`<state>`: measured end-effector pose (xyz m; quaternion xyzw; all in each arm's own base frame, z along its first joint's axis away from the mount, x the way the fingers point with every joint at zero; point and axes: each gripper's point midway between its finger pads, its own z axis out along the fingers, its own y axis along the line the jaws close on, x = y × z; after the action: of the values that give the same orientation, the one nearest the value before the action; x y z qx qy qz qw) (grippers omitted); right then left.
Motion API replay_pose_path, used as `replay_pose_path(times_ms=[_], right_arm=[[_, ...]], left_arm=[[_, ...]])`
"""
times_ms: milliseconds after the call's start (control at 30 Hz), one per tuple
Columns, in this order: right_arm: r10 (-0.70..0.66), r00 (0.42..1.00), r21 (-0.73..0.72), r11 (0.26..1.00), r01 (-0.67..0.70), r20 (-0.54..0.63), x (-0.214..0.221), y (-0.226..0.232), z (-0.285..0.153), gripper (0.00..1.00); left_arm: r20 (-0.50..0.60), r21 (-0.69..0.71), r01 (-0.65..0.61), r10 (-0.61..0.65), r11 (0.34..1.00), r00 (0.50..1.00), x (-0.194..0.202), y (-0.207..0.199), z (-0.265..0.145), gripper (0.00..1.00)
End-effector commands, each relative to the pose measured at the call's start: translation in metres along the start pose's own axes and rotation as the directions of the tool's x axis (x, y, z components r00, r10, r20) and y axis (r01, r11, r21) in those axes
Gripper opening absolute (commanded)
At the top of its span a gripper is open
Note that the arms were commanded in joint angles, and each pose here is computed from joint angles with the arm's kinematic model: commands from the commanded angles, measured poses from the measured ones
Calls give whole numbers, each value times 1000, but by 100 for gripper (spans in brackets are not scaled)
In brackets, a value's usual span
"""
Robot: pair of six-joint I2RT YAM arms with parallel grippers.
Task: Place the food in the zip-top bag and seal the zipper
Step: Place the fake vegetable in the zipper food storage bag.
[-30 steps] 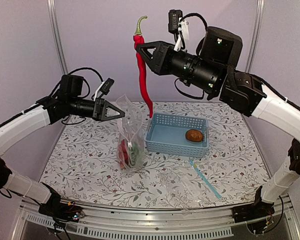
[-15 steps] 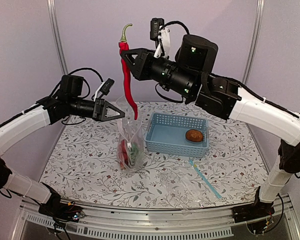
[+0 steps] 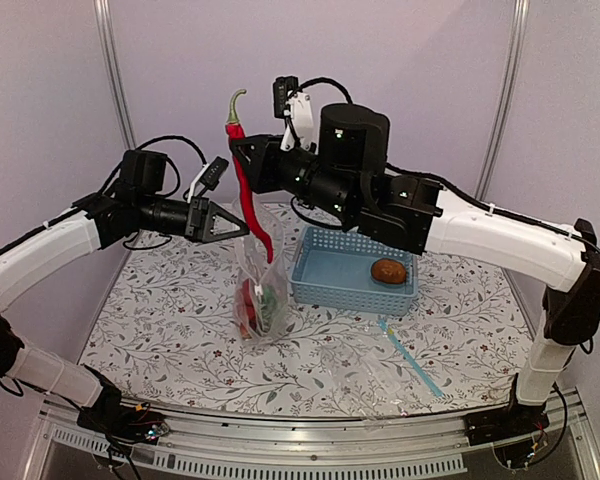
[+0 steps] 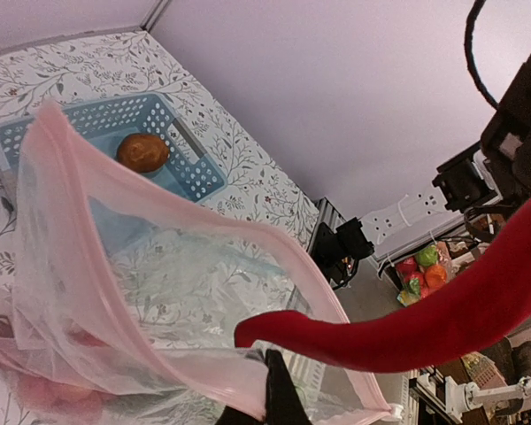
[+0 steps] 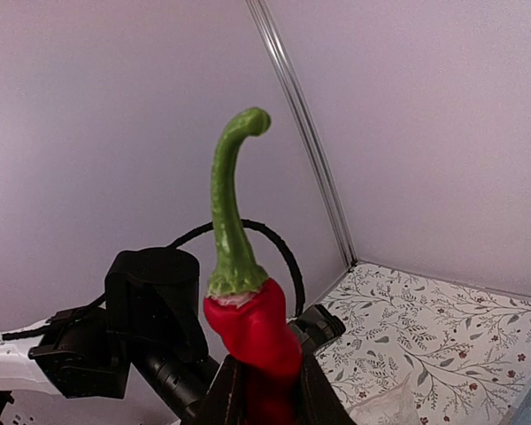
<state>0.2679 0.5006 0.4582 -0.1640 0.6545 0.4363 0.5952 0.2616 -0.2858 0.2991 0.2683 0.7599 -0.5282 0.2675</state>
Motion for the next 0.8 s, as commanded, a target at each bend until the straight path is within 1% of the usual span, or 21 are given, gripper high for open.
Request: replay_pose_path(times_ms=[0, 167, 400, 600, 767], right_arm=[[12, 996, 72, 997, -5, -88, 45, -18, 8, 12], [46, 983, 144, 989, -20, -178, 82, -38, 4, 12], [91, 958, 221, 975, -30, -271, 115, -55, -4, 11], [138, 942, 285, 957, -48, -305, 138, -67, -7, 10], [121, 942, 330, 944, -12, -312, 145, -73, -12, 12]], left_arm=[[11, 17, -28, 27, 999, 1000, -1, -7, 0, 0], [14, 14, -30, 30, 999, 999, -1, -8, -1, 0], [21, 7, -37, 37, 999, 999, -2, -8, -3, 0], [23, 1, -38, 38, 999, 999, -3, -7, -3, 0], [22, -1, -35, 35, 999, 999, -2, -6, -3, 0]])
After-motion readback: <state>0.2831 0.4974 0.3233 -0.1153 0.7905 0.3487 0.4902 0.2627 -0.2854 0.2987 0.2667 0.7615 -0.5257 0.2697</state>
